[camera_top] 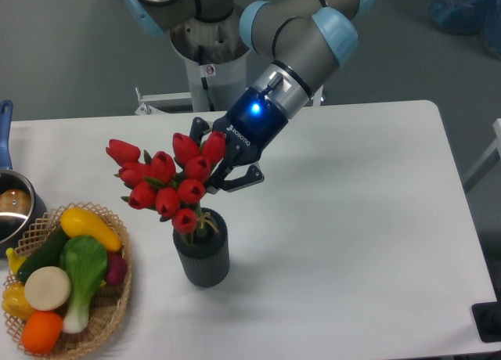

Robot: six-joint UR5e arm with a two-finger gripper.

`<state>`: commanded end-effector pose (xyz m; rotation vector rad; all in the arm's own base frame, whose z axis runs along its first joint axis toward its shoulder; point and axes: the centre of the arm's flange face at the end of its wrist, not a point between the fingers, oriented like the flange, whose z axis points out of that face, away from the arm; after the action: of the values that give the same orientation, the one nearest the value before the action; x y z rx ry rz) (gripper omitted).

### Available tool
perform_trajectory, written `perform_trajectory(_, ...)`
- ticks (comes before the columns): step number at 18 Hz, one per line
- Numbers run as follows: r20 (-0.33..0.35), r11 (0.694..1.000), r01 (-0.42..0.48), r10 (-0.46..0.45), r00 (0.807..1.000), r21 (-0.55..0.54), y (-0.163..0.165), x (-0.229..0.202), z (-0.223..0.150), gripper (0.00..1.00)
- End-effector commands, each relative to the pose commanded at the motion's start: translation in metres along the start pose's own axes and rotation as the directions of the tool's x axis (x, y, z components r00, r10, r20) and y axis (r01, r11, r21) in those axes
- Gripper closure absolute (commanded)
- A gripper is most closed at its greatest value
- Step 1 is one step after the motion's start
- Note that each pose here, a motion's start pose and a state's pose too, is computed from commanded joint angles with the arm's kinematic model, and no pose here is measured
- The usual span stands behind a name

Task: Pick up the flowers from the vase
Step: 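Lift the gripped tulips up out of the grey vase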

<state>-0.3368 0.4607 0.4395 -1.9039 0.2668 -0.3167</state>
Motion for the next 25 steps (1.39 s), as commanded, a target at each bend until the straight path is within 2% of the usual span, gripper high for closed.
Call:
perform_trajectory(2,0.014,1.000,-0.014,0.014,1.000,0.006,-0.011,0.004,-0.009,0.70)
perform_trajectory(8,0.047,0.999,0.044,-0.045,0.998,0.029,-0.055,-0.002,-0.026,0.70)
perform_trajectory(14,0.085,0.998,0.027,-0.031,0.996,0.048,-0.087,0.003,-0.047,0.70)
perform_trajectory(18,0.172,0.999,0.010,-0.018,0.985,0.049,-0.089,-0.014,-0.087,0.70)
perform_trajectory(22,0.245,0.999,0.003,-0.011,0.970,0.034,-0.070,-0.040,-0.120,0.71)
perform_trajectory(25,0.347,0.999,-0.004,0.022,0.938,-0.051,-0.056,-0.058,-0.146,0.71)
